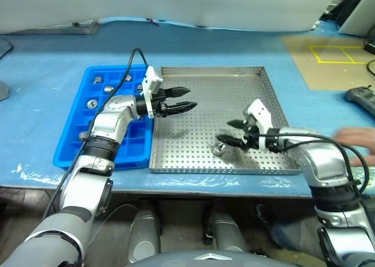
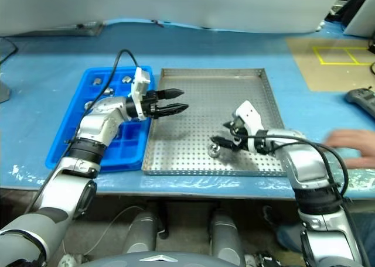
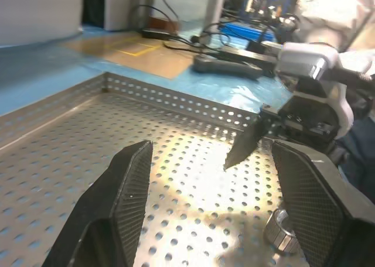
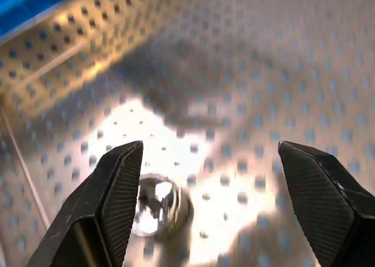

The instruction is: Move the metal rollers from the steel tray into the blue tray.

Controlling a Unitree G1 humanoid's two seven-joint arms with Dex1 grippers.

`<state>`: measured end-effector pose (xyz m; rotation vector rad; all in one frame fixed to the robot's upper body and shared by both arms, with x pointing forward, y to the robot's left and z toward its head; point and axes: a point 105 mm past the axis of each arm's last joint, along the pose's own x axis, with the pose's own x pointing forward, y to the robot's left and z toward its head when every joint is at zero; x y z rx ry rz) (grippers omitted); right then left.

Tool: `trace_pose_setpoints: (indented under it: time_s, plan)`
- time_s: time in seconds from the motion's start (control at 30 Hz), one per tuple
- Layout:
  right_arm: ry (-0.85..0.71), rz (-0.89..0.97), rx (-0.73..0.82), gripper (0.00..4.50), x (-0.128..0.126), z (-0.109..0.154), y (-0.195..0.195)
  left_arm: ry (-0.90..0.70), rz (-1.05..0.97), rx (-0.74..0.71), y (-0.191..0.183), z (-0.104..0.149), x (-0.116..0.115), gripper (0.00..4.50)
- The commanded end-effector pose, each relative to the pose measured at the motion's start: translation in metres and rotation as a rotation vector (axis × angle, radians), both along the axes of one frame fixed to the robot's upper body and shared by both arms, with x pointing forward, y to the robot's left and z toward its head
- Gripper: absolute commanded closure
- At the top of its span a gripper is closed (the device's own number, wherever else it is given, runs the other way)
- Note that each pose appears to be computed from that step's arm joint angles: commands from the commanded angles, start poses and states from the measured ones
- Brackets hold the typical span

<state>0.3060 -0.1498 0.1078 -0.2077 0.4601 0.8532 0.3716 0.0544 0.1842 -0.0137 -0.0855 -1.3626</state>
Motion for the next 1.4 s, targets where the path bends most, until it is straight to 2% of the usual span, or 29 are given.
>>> trace_pose_setpoints:
  time_s: [0.03, 0.33, 0.4, 0.53, 0.63, 0.67, 1.0, 1.4]
  plan:
    - [-0.026, 0.005, -0.006, 0.64, -0.005, 0.005, 0.005, -0.049, -0.015, -0.007, -0.001, 0.009, 0.002, 1.08]
    - [0.054, 0.083, 0.036, 0.64, -0.014, -0.010, 0.031, -0.055, 0.031, -0.009, 0.007, 0.008, 0.007, 1.08]
    - [0.065, 0.100, -0.002, 0.64, -0.014, -0.018, 0.033, -0.062, 0.050, -0.006, 0.010, 0.007, 0.008, 1.08]
    - [0.069, 0.111, -0.098, 1.56, -0.009, -0.031, 0.029, -0.075, 0.100, -0.011, 0.019, 0.008, 0.010, 1.08]
    - [0.044, 0.125, -0.105, 2.58, -0.003, -0.027, 0.030, -0.090, 0.144, -0.017, 0.026, 0.010, 0.013, 1.08]
    - [0.032, 0.133, -0.110, 2.69, -0.001, -0.025, 0.030, -0.095, 0.158, -0.022, 0.029, 0.011, 0.013, 1.08]
    - [-0.023, 0.194, -0.111, 2.77, 0.011, -0.014, 0.041, -0.109, 0.243, -0.062, 0.043, 0.019, 0.018, 1.08]
    - [-0.107, 0.175, 0.038, 2.77, 0.025, 0.015, 0.061, -0.123, 0.278, -0.092, 0.047, 0.025, 0.022, 1.08]
